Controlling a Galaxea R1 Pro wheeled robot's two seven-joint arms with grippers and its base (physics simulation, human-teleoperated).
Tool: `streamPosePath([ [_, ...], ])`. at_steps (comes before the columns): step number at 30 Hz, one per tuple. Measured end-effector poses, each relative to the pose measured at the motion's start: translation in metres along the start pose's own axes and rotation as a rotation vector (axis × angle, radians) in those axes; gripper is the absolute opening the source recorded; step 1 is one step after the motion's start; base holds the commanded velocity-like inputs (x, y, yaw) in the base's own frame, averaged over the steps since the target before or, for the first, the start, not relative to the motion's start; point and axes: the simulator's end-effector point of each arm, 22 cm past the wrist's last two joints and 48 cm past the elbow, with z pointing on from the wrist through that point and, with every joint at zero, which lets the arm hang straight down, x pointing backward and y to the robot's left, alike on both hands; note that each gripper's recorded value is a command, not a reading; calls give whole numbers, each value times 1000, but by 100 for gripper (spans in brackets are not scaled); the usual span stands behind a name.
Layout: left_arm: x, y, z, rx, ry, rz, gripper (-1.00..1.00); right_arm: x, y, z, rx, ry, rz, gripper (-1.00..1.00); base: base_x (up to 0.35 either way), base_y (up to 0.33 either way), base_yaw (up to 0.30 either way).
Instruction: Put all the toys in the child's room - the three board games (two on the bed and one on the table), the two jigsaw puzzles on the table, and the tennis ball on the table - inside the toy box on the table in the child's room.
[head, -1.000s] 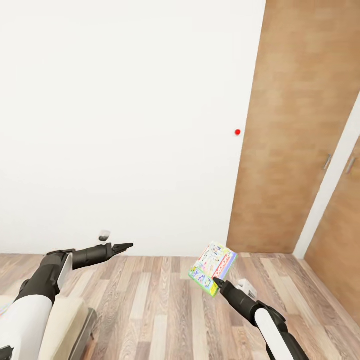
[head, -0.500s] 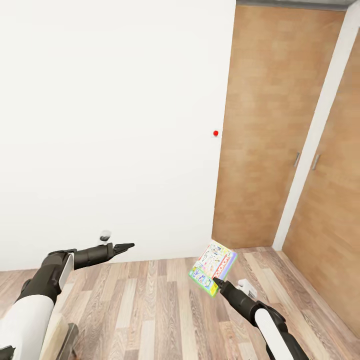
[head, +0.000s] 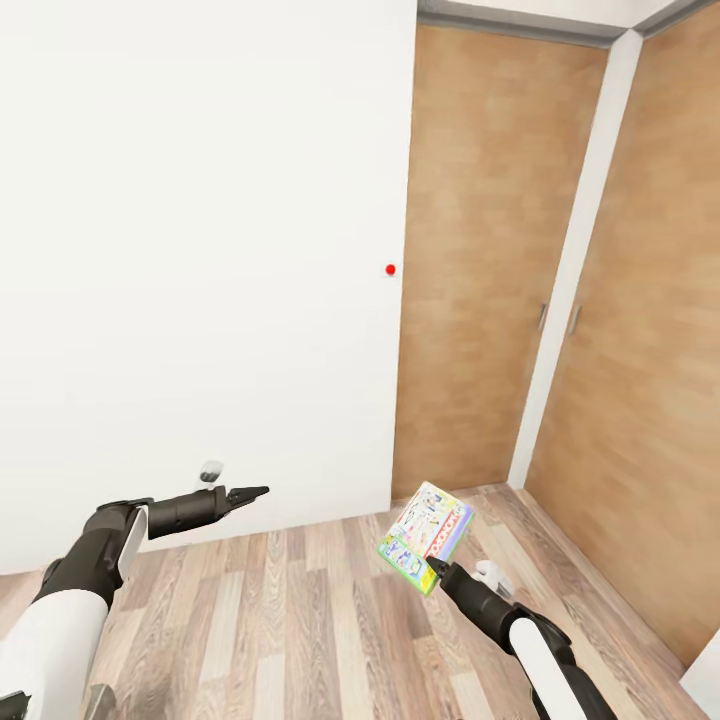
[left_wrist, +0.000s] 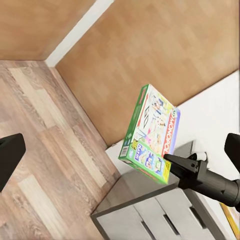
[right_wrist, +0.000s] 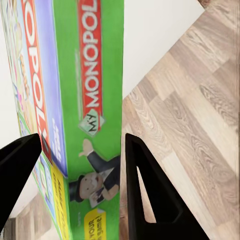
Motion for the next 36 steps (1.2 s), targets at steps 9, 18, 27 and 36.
streamPosePath([
  [9,-2,-3,-1,3,-4,6,100,-2,2,-1,-4,-4,-2,-100,23,0,-246],
  [18,-4,-6,-3,8,-8,10,100,-3,5,-3,-8,-8,-4,-100,110,0,-246],
  [27,-6,-9,-4,6,-11,16,100,-5,7,-4,-13,-12,-6,-100,2,0,-246],
  [36,-8,-11,-5,7,-14,20,100,-7,10,-5,-17,-17,-7,-100,-131,26,-246],
])
